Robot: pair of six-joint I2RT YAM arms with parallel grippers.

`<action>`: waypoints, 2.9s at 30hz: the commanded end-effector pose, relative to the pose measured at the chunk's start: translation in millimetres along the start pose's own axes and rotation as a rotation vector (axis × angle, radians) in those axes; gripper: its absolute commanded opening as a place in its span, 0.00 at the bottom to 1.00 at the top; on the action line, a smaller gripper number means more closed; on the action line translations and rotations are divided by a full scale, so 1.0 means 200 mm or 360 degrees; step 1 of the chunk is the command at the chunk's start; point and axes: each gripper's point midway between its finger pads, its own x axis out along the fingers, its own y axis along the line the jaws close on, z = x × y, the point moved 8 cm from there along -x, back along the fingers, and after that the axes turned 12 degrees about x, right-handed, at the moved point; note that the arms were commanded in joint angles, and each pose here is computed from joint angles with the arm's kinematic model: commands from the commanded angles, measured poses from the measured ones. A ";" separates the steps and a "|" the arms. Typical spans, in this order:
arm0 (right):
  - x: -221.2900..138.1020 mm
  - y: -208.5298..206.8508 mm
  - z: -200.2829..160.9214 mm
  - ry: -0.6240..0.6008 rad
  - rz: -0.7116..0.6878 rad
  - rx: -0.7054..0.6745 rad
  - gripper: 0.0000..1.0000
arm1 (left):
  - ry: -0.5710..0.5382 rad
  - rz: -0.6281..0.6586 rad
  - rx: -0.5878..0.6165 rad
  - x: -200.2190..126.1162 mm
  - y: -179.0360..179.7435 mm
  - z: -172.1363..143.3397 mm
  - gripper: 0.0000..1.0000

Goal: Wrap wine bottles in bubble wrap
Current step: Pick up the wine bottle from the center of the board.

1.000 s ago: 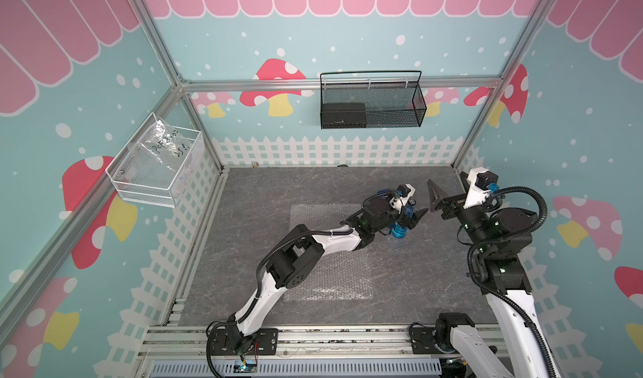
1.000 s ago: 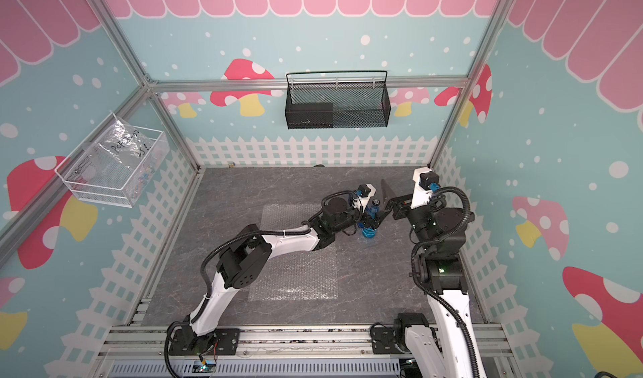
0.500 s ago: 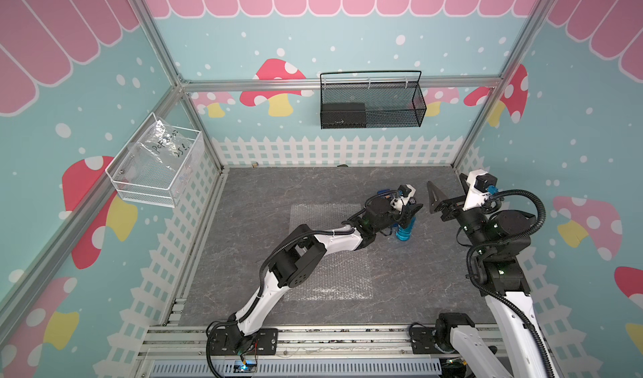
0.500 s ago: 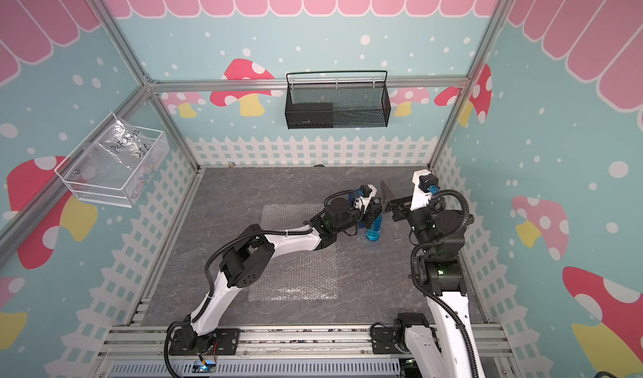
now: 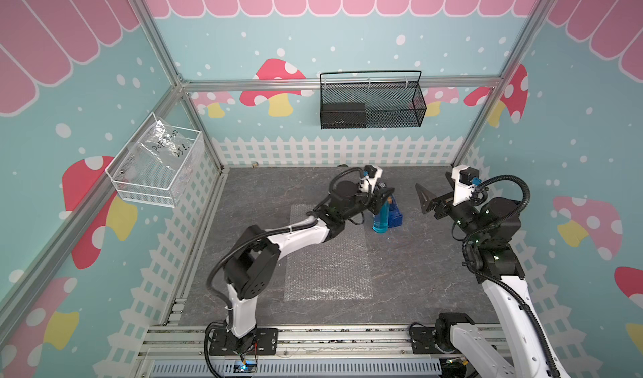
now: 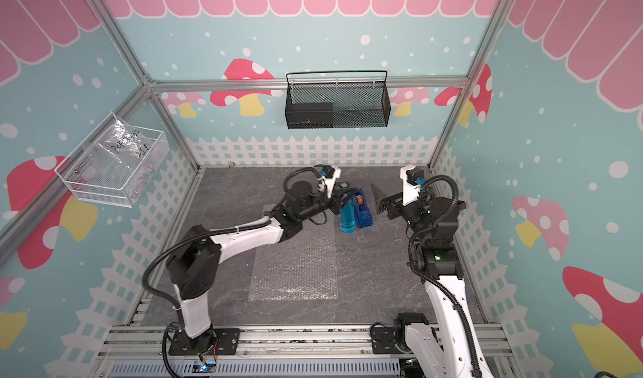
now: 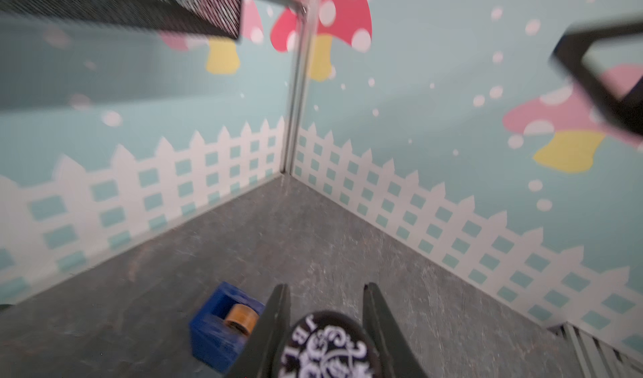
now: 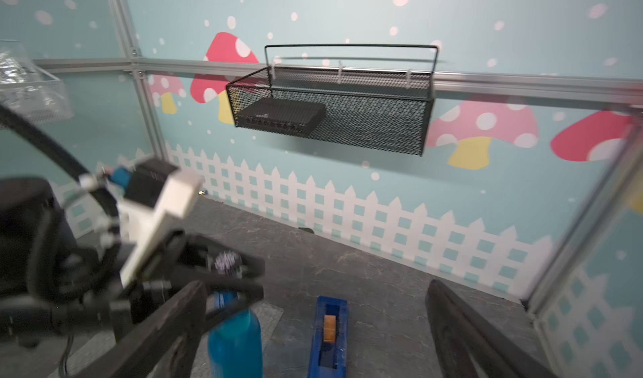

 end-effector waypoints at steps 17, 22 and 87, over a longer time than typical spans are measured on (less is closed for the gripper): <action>0.38 0.67 -0.32 0.0241 0.0996 -0.0290 1.00 | -0.0096 0.0233 0.0218 -0.74 -0.04 0.53 0.02; 0.43 0.73 -0.39 0.0286 0.1075 -0.0278 1.00 | -0.0147 0.0207 0.0167 -0.76 -0.05 0.54 0.02; 0.63 0.86 -0.86 0.1476 0.0765 -0.0852 0.15 | 0.0154 0.1732 0.0156 -1.91 0.10 0.62 1.00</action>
